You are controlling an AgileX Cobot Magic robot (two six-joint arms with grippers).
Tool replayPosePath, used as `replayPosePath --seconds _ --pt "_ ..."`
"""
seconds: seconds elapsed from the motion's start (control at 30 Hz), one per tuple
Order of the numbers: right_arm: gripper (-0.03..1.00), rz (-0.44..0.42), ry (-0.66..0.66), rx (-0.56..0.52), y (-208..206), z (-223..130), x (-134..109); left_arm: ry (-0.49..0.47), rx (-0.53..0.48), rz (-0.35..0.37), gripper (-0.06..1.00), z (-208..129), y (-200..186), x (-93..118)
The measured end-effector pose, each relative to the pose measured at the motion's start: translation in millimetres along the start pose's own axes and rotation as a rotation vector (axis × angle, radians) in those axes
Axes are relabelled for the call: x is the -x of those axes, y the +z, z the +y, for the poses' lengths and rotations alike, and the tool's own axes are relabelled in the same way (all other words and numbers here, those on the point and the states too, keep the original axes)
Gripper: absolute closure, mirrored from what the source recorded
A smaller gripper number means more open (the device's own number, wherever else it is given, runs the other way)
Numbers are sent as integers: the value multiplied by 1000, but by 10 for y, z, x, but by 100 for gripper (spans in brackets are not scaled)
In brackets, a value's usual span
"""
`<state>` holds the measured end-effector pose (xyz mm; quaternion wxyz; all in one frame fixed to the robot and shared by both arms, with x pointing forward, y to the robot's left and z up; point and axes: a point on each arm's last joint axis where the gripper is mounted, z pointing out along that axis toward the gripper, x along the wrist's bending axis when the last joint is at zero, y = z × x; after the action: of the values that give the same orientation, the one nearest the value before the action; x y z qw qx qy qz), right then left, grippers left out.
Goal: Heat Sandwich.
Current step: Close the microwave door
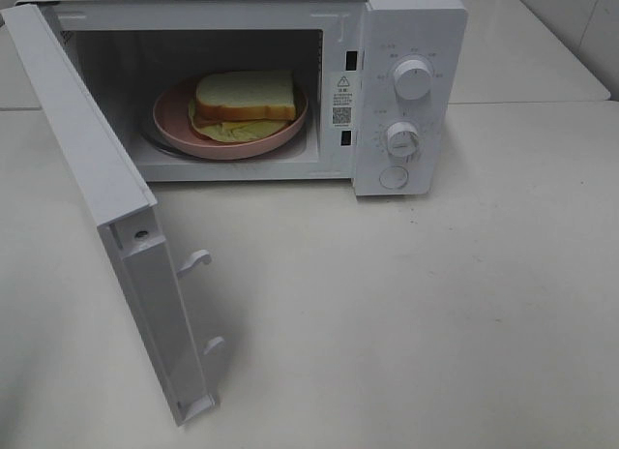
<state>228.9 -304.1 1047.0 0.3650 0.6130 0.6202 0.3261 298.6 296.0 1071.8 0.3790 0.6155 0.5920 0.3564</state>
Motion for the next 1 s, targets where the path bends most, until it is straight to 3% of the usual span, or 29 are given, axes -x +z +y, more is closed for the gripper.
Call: replayPosePath --seconds 0.03,0.07,0.2,0.8,1.0 --pt "20 0 0 0 0 0 0 -5 -8 4 67 10 87 -13" --pt "20 0 0 0 0 0 0 -5 -8 4 67 10 87 -13" --pt "20 0 0 0 0 0 0 -17 11 23 91 -6 329 -54" --pt "20 0 0 0 0 0 0 -26 246 139 94 -272 976 -211" --pt "20 0 0 0 0 0 0 -15 310 124 94 -268 1125 -211"
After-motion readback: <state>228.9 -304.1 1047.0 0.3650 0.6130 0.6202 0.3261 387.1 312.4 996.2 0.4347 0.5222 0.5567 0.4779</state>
